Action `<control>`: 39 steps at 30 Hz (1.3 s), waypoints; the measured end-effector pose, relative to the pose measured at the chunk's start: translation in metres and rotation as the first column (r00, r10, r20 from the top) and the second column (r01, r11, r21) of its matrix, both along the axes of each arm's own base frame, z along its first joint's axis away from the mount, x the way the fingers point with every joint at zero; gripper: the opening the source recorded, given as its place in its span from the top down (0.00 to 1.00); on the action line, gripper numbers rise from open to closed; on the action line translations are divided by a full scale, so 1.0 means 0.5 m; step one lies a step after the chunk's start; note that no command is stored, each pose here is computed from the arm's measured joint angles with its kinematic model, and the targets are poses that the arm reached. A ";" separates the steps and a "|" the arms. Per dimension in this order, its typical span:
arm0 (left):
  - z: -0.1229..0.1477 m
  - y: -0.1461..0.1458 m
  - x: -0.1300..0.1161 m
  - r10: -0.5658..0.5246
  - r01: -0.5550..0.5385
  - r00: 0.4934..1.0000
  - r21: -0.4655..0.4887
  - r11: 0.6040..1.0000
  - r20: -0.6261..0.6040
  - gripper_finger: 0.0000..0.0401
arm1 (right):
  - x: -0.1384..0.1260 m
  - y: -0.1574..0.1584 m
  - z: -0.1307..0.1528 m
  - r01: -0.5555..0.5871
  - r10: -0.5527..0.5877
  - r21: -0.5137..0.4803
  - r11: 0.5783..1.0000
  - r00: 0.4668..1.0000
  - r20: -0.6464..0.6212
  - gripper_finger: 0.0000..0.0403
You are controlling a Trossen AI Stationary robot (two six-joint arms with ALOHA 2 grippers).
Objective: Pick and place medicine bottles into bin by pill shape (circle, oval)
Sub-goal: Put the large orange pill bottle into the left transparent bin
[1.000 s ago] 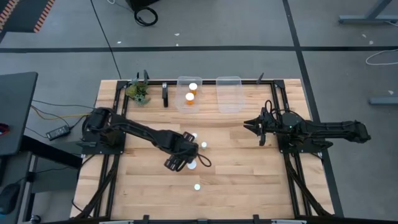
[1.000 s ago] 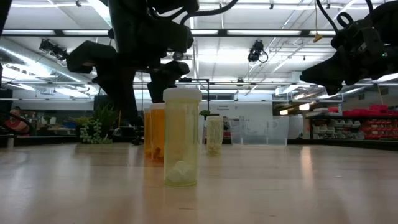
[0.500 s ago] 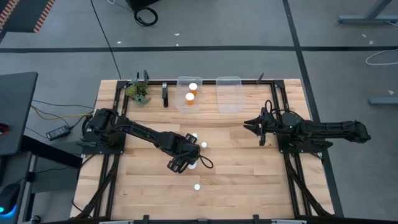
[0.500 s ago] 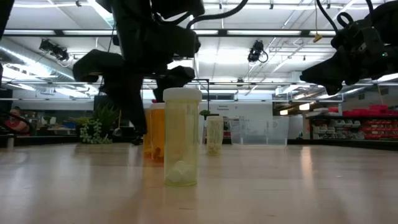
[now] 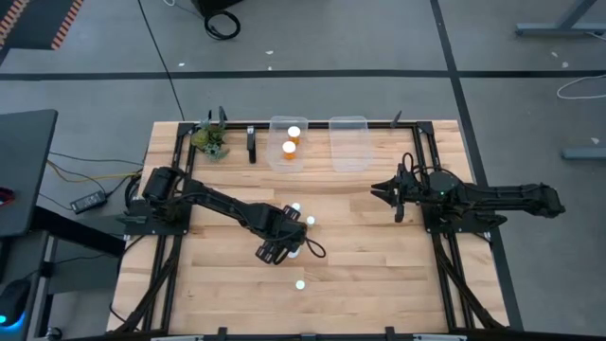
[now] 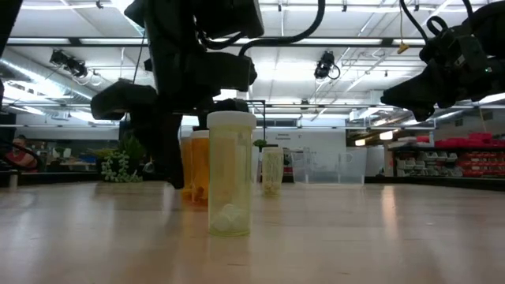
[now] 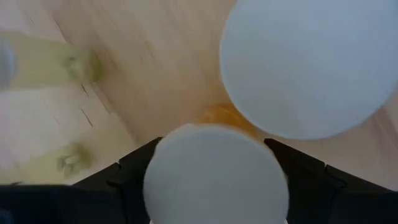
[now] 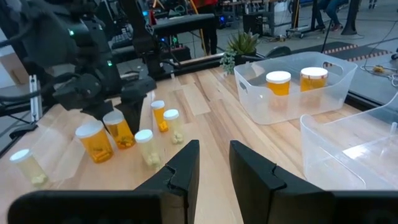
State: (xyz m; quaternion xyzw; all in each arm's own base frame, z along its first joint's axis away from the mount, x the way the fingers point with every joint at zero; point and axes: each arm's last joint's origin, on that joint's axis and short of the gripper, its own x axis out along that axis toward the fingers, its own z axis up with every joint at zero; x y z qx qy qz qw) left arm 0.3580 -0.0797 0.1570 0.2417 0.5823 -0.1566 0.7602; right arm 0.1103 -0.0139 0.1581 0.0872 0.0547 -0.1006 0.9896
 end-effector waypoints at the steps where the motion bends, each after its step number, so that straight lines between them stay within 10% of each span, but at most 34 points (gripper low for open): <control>1: -0.001 0.000 -0.001 -0.002 0.002 1.000 0.002 1.000 -0.004 0.33 | 0.000 0.000 0.000 0.000 0.000 0.000 1.000 1.000 0.001 0.76; 25: 0.003 0.004 -0.011 0.003 -0.003 0.999 0.011 1.000 -0.050 0.47 | 0.000 0.000 0.000 0.000 0.000 0.000 1.000 1.000 -0.001 0.76; 39: 0.109 0.075 -0.036 0.100 -0.099 0.993 -0.019 0.995 0.058 0.48 | 0.000 0.000 -0.002 0.000 0.000 0.001 1.000 1.000 -0.009 0.76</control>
